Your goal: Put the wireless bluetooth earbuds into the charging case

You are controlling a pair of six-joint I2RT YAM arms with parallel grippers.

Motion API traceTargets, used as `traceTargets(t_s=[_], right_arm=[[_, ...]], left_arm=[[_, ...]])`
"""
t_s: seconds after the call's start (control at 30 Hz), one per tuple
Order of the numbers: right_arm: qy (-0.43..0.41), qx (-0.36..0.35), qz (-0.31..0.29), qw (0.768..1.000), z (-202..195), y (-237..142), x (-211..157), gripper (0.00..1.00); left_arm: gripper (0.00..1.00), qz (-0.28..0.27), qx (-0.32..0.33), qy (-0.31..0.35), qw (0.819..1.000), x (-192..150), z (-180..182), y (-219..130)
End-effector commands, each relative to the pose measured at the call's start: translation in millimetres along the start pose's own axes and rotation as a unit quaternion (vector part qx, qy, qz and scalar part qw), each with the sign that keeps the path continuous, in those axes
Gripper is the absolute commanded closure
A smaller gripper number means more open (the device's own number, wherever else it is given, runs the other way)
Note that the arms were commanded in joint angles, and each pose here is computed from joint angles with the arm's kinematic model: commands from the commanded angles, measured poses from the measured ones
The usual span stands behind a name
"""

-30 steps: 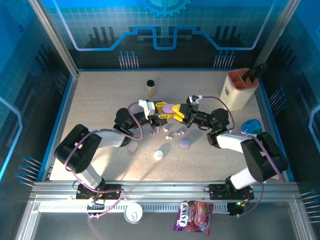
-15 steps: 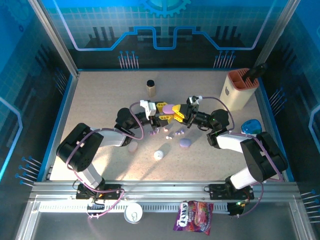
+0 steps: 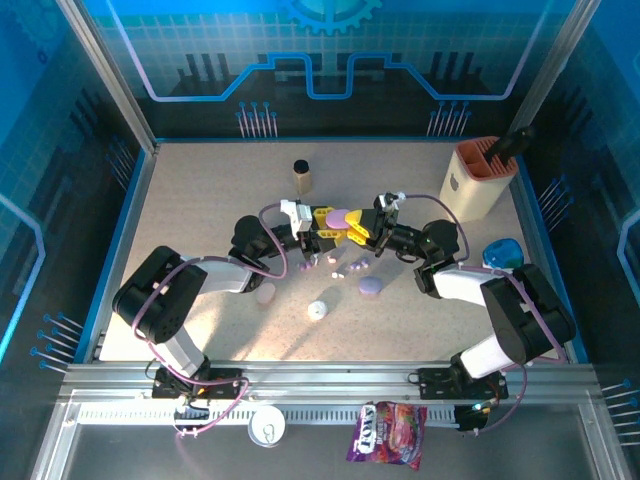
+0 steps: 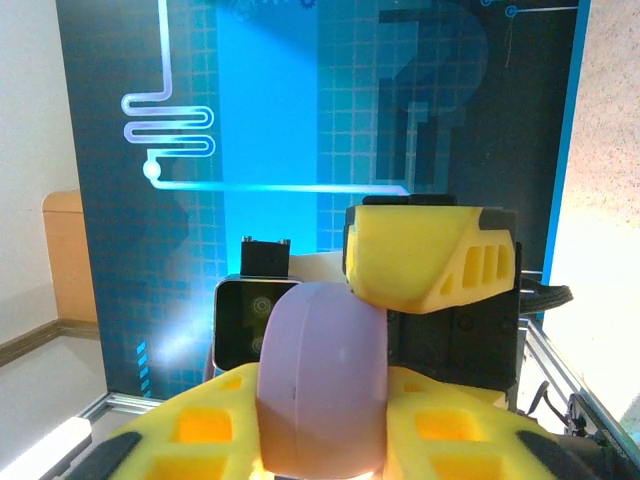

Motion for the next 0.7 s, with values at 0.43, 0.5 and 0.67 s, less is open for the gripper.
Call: traceTargets(t_s=[0.43,0.5,0.67], right_arm=[[-0.144,-0.172,-0.075,0.972,8,-59,15,0.17],[-0.202,-0.212,-0.073,0.953,17,-63,10,0.16],[-0.442,-0.24,0.014,0.864,53,-49,-26,0.07]], left_arm=[[0.63,-0.01,-0.022,-0.001,1.0,10,-13,-6],[0.63,-0.005,-0.027,-0.006,1.0,8,-15,-8],[0.63,0.012,-0.051,-0.015,0.998,3,-25,-12]])
Point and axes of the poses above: each hand's point on the last joint's axis, 136 mm out from that joint toward the fingers, its own y axis out along the fingers, its own z axis along the line the jaws close on, x = y × z, the point moved 6 cm from there along -y, back along the fingers, and after that the axes turned 9 degrees about y, right-handed, at the moved point
